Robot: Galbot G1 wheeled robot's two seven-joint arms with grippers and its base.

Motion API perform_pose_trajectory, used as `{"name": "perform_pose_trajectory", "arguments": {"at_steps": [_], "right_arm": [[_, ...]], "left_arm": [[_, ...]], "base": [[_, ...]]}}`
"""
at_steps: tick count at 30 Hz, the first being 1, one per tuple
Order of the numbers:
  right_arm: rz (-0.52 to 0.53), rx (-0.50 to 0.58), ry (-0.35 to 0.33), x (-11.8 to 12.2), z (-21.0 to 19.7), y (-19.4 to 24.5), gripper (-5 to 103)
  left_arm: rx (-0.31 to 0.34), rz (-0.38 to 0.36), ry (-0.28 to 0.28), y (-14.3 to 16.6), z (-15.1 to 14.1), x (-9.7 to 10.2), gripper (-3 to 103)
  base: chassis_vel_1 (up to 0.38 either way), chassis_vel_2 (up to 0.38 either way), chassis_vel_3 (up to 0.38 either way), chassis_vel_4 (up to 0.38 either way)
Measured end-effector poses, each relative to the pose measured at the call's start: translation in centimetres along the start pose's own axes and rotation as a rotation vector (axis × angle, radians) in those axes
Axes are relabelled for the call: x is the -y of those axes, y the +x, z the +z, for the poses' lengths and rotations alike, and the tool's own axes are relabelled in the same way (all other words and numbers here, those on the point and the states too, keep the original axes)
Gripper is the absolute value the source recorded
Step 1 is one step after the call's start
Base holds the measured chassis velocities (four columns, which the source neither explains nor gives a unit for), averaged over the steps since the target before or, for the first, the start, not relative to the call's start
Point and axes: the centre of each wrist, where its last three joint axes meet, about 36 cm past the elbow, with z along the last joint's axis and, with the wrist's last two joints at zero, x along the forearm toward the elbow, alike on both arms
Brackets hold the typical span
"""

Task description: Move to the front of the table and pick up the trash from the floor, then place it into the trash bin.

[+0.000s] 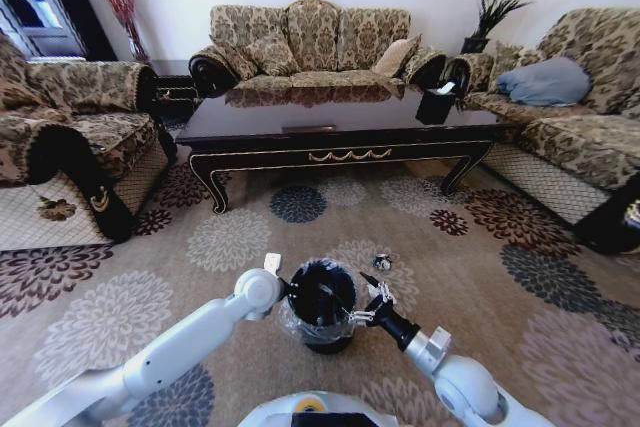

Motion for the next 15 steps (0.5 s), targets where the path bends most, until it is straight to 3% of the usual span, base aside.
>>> {"name": "perform_pose_trajectory", "arguments": {"at_steps": [4, 5, 9, 15], "right_arm": [[0.066, 0.017, -0.013, 2.0, -0.1, -1.3, 100], [0.066, 0.017, -0.013, 2.0, -0.1, -1.3, 100], [0.108, 0.011, -0.021, 4.3, 0.7, -2.1, 100], [0.163, -0.041, -0.023, 6.7, 3.4, -2.4, 100]], "left_arm": [[0.022, -0.042, 0.080, 0.7, 0.4, -3.6, 0], [0.022, -0.042, 0.080, 0.7, 0.4, -3.6, 0], [0.040, -0.089, 0.132, 0.7, 1.8, -7.0, 0], [0.046, -0.144, 0.133, 1.7, 4.3, -9.7, 0]], "base": [[0.000, 0.000, 0.000, 0.000], [0.000, 0.000, 0.000, 0.000], [0.000, 0.000, 0.000, 0.000], [0.000, 0.000, 0.000, 0.000]]}}
